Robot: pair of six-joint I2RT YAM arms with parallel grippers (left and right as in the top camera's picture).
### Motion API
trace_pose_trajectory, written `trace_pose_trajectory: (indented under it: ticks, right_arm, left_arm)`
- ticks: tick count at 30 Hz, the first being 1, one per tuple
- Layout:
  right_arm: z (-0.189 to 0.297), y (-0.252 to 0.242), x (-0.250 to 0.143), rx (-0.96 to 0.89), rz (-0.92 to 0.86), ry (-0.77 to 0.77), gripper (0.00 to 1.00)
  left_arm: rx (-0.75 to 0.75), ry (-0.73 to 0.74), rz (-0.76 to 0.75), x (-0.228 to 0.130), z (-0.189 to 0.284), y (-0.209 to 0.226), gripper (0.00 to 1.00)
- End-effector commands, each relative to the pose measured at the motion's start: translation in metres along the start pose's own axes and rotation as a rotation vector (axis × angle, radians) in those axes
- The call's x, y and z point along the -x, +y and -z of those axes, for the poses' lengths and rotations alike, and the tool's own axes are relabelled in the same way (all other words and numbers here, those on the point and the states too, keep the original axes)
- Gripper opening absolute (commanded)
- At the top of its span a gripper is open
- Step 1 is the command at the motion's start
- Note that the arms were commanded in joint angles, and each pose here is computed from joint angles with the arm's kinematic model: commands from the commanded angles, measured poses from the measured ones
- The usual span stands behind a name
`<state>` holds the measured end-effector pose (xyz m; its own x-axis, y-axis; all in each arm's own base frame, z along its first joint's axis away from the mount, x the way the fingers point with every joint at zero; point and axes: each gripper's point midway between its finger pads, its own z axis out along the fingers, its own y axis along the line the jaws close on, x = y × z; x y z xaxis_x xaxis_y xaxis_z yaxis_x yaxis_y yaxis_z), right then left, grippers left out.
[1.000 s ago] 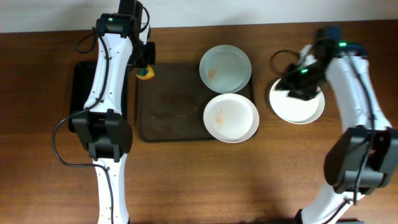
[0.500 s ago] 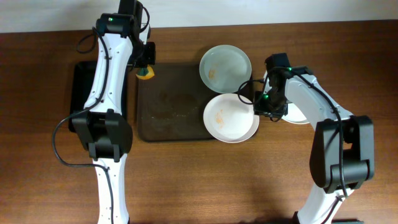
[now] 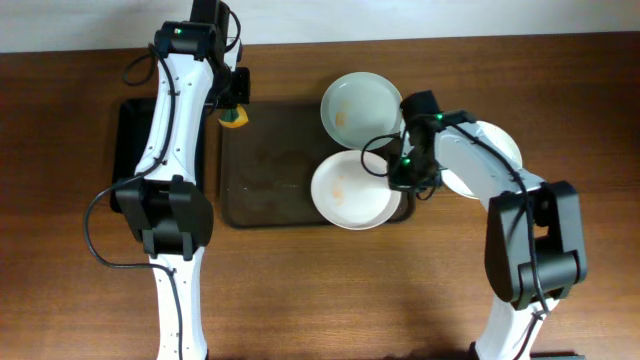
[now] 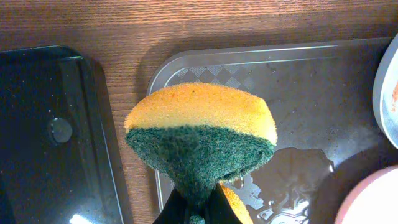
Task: Clean dirty plates on tray and stack at the side
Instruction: 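Grasp the front-right plate rim with the right gripper and drag it left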
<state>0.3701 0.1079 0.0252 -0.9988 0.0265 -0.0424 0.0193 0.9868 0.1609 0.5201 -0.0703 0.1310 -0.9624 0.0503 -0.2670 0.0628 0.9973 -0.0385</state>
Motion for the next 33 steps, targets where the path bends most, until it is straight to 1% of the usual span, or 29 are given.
trace_pose_trajectory:
  ticks: [1, 6, 9, 11, 13, 15, 17, 20, 21, 22, 23, 24, 25, 26, 28, 30, 31, 33]
  right_arm:
    - [-0.008, 0.010, -0.009, -0.003, -0.013, 0.030, 0.04]
    - [-0.005, 0.030, -0.015, -0.003, 0.004, 0.041, 0.04]
    - [0.005, 0.059, -0.010, 0.051, -0.020, 0.023, 0.04]
    - [0.005, 0.087, 0.002, 0.093, -0.053, -0.051, 0.04]
    - [0.004, 0.117, 0.020, 0.098, -0.102, -0.179, 0.04]
    - [0.003, 0.144, 0.029, 0.106, -0.071, -0.272, 0.04]
    - [-0.005, 0.160, 0.027, 0.098, -0.033, -0.300, 0.04]
    - [-0.014, 0.160, 0.026, 0.088, -0.029, -0.292, 0.05]
    - [-0.013, 0.159, 0.029, 0.093, -0.034, -0.301, 0.07]
    - [-0.013, 0.159, 0.033, 0.103, -0.040, -0.310, 0.18]
    - [-0.015, 0.161, 0.035, 0.114, -0.039, -0.313, 0.28]
    - [-0.018, 0.162, 0.036, 0.118, -0.038, -0.312, 0.33]
    - [-0.021, 0.163, 0.036, 0.125, -0.036, -0.306, 0.41]
    - [-0.025, 0.166, 0.035, 0.140, -0.033, -0.293, 0.43]
    - [-0.033, 0.168, 0.032, 0.177, -0.017, -0.251, 0.43]
    - [-0.041, 0.167, 0.031, 0.215, -0.022, -0.210, 0.41]
    - [-0.043, 0.166, 0.030, 0.228, -0.028, -0.194, 0.40]
    - [-0.044, 0.164, 0.033, 0.256, -0.040, -0.180, 0.30]
  left_arm:
    - [-0.012, -0.009, 0.010, 0.003, 0.000, -0.004, 0.01]
    - [-0.012, -0.009, 0.010, 0.003, 0.000, -0.004, 0.01]
    - [-0.013, -0.008, 0.010, 0.003, 0.000, -0.004, 0.01]
    - [-0.012, -0.009, 0.010, 0.003, 0.000, -0.004, 0.01]
    - [-0.013, -0.008, 0.010, 0.003, 0.000, -0.004, 0.01]
    - [-0.013, -0.008, 0.010, 0.003, 0.000, -0.004, 0.01]
    - [-0.013, -0.008, 0.010, 0.003, 0.000, -0.004, 0.01]
    - [-0.013, -0.008, 0.010, 0.003, 0.000, -0.004, 0.01]
    - [-0.013, -0.008, 0.010, 0.003, 0.000, -0.004, 0.01]
    - [-0.013, -0.009, 0.010, 0.003, 0.000, -0.004, 0.01]
    - [-0.013, -0.010, 0.010, 0.003, 0.000, -0.004, 0.01]
    - [-0.013, -0.012, 0.010, 0.003, 0.000, -0.004, 0.01]
    - [-0.013, -0.013, 0.010, 0.004, 0.000, -0.004, 0.01]
    - [-0.014, -0.015, 0.010, 0.004, 0.000, -0.004, 0.01]
    - [-0.014, -0.016, 0.010, 0.005, 0.000, -0.004, 0.01]
    - [-0.014, -0.017, 0.010, 0.005, 0.000, -0.004, 0.01]
    - [-0.014, -0.019, 0.010, 0.005, 0.000, -0.004, 0.01]
    - [-0.018, -0.025, 0.010, 0.007, 0.000, -0.005, 0.01]
